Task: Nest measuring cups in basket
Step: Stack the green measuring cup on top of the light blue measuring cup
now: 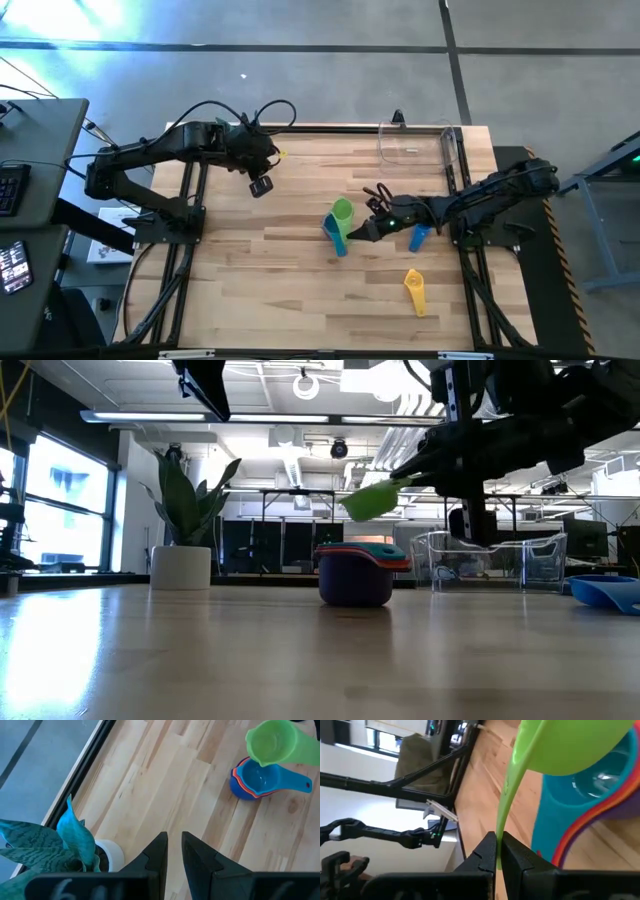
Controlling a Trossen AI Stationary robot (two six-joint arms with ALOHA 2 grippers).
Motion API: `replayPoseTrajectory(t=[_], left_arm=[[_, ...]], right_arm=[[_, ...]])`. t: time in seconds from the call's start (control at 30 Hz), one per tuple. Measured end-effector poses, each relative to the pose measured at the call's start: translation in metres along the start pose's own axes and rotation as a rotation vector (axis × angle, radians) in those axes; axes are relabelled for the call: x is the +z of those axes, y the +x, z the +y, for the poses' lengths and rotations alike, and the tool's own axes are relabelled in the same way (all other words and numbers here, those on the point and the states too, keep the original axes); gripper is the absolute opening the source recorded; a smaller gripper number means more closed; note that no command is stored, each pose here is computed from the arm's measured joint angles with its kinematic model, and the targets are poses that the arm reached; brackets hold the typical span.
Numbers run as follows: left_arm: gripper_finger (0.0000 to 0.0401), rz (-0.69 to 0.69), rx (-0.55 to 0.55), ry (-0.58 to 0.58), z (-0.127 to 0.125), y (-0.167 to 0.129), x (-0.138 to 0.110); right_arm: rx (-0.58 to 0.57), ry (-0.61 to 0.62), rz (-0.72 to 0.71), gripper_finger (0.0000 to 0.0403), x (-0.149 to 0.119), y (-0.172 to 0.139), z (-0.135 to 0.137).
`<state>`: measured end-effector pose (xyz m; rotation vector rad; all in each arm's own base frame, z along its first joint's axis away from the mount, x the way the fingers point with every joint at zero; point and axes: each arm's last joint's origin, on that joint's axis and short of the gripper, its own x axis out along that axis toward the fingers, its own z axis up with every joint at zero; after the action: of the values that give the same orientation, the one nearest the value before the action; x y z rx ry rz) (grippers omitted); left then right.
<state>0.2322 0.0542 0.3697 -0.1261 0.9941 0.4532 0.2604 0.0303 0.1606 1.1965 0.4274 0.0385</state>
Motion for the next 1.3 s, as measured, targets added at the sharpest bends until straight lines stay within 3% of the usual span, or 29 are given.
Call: replayPoseTrajectory(t=[0.5,1.3], left_arm=[[0.0046,0.000,0.000,0.005,0.000,0.000,0.000],[0.0046,0.000,0.000,0.008,0.000,0.000,0.000]], right_arm=[[0.084,0.044,0.073,0.0002,-0.006,0.022,-0.018],[0.061,0.099,0.090,0.0002,-0.001,0.022,-0.024]])
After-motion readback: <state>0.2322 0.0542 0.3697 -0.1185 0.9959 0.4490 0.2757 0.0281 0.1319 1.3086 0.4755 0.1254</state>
